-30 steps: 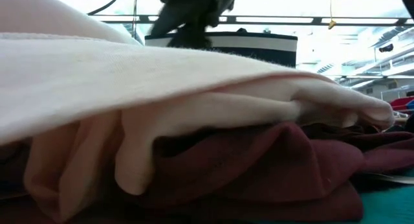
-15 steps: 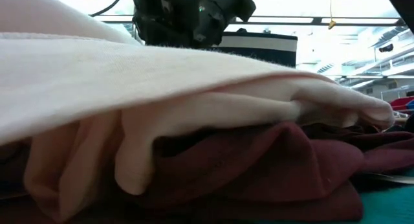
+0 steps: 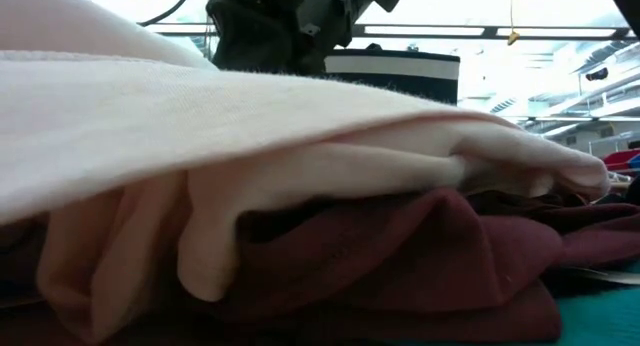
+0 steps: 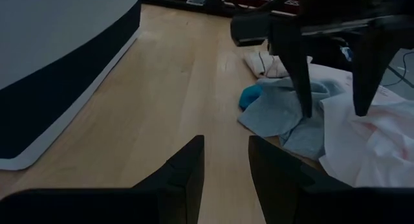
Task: Sort clothes
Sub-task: Put the white boxer into the blue laundry organizer, then put the gray shorts into the blue laundry organizer, then put the top blue sock into the blue laundry organizer
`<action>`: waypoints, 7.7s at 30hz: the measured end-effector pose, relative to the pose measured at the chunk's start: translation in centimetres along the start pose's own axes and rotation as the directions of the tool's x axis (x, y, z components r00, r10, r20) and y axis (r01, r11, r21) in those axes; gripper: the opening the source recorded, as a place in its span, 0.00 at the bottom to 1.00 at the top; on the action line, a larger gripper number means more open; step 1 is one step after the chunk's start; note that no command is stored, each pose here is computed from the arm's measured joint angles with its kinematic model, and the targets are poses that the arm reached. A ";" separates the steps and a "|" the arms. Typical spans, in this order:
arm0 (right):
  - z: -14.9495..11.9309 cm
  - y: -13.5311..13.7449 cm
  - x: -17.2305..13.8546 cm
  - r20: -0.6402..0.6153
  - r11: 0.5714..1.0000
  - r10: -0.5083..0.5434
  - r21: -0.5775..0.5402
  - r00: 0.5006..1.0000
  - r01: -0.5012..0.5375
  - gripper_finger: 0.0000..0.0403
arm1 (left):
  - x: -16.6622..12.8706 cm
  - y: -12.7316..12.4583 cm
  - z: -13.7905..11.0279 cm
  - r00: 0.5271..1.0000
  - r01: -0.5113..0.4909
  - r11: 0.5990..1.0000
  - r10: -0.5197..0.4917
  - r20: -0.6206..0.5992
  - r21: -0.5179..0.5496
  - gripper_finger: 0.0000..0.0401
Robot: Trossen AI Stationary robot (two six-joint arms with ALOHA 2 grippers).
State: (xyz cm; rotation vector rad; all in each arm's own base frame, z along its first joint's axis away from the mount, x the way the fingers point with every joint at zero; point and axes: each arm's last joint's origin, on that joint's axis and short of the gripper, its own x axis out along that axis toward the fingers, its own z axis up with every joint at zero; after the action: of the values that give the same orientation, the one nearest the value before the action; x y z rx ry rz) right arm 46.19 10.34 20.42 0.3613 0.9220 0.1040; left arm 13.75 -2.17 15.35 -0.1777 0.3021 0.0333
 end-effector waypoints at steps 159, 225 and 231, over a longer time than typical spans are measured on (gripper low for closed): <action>-12.5 11.6 -17.3 0.130 0.736 -0.677 0.102 0.724 0.669 0.42 | 9.0 -8.8 22.3 0.929 -0.114 0.991 0.130 -0.347 0.066 0.00; -19.7 -1.2 -8.6 0.384 0.917 -0.357 0.316 0.852 0.242 0.32 | 0.8 2.7 29.9 0.881 -0.351 0.914 0.396 -0.260 0.202 0.34; -19.6 -1.3 -7.6 0.396 0.927 -0.357 0.261 0.846 0.269 0.32 | -2.1 0.6 25.4 0.930 -0.323 0.937 0.341 -0.140 0.133 0.34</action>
State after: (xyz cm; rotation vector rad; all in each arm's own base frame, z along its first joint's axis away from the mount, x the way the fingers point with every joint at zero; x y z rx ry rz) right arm 25.97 12.35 14.97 0.3901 0.5312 -0.3651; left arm 19.12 2.91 39.74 -0.0193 0.4930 0.3402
